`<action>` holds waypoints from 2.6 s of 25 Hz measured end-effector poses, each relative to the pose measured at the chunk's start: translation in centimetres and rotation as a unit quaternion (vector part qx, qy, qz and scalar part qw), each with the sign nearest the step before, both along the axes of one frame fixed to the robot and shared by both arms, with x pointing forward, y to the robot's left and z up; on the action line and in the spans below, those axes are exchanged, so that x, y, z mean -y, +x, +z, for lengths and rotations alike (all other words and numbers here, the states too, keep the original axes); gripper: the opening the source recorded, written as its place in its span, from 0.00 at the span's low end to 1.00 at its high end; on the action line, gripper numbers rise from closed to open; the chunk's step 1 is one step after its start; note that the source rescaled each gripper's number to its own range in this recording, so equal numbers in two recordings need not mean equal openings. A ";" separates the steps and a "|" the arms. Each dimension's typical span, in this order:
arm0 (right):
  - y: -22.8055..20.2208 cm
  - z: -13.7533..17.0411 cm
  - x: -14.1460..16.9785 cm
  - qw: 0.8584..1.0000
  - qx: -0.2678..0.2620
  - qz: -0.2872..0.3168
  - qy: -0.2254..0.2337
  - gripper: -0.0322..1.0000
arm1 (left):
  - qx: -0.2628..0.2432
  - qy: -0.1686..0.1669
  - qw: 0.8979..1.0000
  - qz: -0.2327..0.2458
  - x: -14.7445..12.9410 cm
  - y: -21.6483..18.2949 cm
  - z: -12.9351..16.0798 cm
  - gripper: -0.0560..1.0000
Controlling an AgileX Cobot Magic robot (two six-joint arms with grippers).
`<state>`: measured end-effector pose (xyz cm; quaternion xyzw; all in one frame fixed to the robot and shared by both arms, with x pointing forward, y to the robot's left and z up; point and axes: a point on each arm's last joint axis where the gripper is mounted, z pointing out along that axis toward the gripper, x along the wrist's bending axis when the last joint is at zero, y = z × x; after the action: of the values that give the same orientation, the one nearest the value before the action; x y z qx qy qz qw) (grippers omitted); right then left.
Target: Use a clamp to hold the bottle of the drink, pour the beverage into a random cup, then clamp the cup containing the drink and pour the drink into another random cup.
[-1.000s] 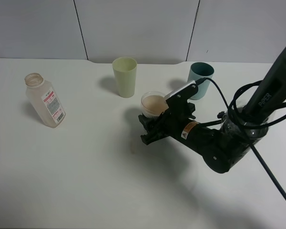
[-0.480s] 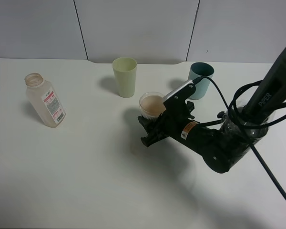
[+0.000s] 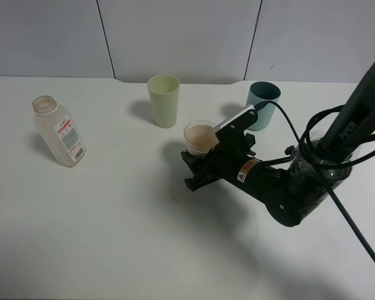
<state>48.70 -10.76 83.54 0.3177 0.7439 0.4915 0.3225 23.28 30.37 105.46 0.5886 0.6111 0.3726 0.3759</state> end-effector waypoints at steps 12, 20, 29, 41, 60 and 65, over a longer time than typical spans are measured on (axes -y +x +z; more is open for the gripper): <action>0.0 -0.2 0.0 1.000 -0.009 -0.004 0.002 0.56 | 0.000 0.000 1.000 0.000 0.0 0.0 0.0 1.00; 0.0 -0.3 0.1 1.000 -0.010 -0.007 0.001 0.99 | 0.000 0.000 1.000 0.000 0.0 0.0 0.0 1.00; -0.9 2.5 -0.5 1.000 -0.006 -0.014 0.014 0.99 | 0.000 0.000 1.000 0.000 0.0 0.0 0.0 1.00; -4.4 9.8 4.8 0.994 0.054 -0.099 -0.006 0.99 | 0.000 0.000 1.000 0.000 0.0 0.0 0.0 1.00; -0.8 15.5 18.3 0.956 0.051 -0.287 0.039 0.99 | 0.000 0.000 1.000 0.000 0.0 0.0 0.0 1.00; -1.0 19.3 19.5 0.950 0.045 -0.301 0.067 1.00 | 0.000 0.000 1.000 0.000 0.0 0.0 0.0 1.00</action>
<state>47.68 -30.26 102.80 0.5254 0.5640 0.4337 0.4667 23.28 30.37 105.46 0.5886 0.6111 0.3726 0.3759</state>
